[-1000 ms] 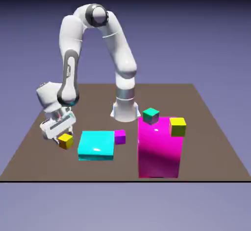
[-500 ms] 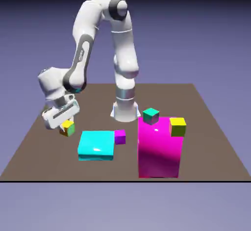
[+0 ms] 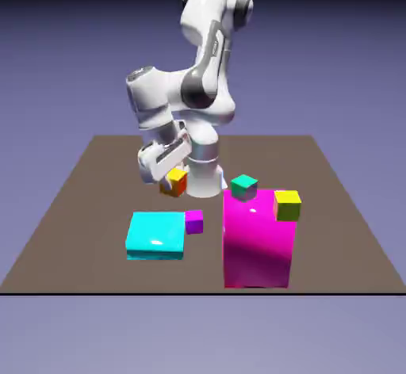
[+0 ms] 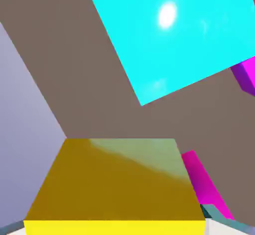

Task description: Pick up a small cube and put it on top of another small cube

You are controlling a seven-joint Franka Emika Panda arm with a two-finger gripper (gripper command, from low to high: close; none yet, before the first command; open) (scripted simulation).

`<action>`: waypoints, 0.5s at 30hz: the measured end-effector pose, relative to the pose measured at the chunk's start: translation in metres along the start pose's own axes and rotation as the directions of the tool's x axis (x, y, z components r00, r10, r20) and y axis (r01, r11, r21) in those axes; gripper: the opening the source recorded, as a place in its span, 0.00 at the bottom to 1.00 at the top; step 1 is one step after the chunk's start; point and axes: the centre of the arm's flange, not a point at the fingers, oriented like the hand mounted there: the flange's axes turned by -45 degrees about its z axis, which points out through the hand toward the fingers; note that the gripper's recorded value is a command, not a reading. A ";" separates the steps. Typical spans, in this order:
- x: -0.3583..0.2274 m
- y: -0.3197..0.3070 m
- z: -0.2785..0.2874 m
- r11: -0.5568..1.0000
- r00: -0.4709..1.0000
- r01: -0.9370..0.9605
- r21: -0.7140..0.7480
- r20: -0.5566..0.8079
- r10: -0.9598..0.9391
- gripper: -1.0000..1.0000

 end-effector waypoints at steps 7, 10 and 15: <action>-0.107 0.067 -0.029 0.998 0.997 0.064 -0.012 0.045 -0.063 0.00; -0.106 0.066 0.001 0.998 0.997 0.065 -0.013 0.047 -0.064 0.00; -0.103 0.068 0.041 0.998 0.997 0.064 -0.013 0.045 -0.063 1.00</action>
